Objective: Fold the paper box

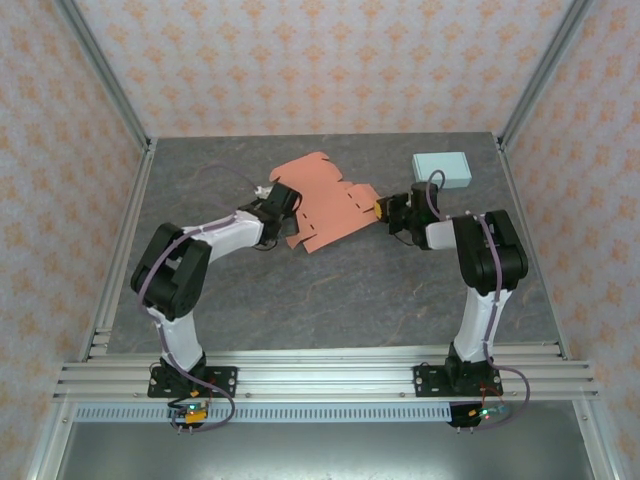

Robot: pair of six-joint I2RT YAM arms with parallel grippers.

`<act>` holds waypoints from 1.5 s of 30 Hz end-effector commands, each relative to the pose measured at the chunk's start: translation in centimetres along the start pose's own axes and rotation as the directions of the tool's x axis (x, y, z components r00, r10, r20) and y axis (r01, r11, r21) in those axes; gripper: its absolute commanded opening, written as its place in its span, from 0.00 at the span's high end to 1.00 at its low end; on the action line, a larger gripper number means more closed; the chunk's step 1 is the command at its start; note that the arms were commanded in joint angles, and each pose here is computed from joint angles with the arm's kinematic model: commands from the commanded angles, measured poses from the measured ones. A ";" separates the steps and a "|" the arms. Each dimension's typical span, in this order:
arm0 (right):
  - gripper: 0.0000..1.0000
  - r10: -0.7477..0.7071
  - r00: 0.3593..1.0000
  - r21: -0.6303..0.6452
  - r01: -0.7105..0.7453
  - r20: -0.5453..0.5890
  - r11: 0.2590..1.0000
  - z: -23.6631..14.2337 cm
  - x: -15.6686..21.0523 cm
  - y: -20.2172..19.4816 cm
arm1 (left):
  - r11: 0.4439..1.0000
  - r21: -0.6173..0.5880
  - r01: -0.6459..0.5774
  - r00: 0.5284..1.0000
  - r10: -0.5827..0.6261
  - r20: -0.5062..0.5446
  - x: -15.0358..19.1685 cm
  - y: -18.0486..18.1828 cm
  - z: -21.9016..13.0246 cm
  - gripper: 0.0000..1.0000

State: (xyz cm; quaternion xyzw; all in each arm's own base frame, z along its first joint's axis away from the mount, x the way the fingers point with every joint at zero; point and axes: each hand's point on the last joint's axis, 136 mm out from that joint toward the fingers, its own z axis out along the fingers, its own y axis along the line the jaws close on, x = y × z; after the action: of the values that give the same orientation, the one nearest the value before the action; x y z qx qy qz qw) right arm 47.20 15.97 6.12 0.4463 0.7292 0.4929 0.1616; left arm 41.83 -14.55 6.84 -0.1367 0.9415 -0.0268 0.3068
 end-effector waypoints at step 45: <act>0.55 -0.739 0.673 0.422 0.671 -0.002 0.610 -10.0 1.0 5.9 | 0.772 0.235 0.591 0.772 -0.626 0.111 -8.6 15.1 -7.7 0.27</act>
State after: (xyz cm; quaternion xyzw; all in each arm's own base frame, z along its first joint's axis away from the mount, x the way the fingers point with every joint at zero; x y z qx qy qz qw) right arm 42.45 11.93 14.11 -0.0374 0.9487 0.1240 0.2885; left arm 39.21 3.03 14.84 -0.4146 0.8207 -0.1658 0.3565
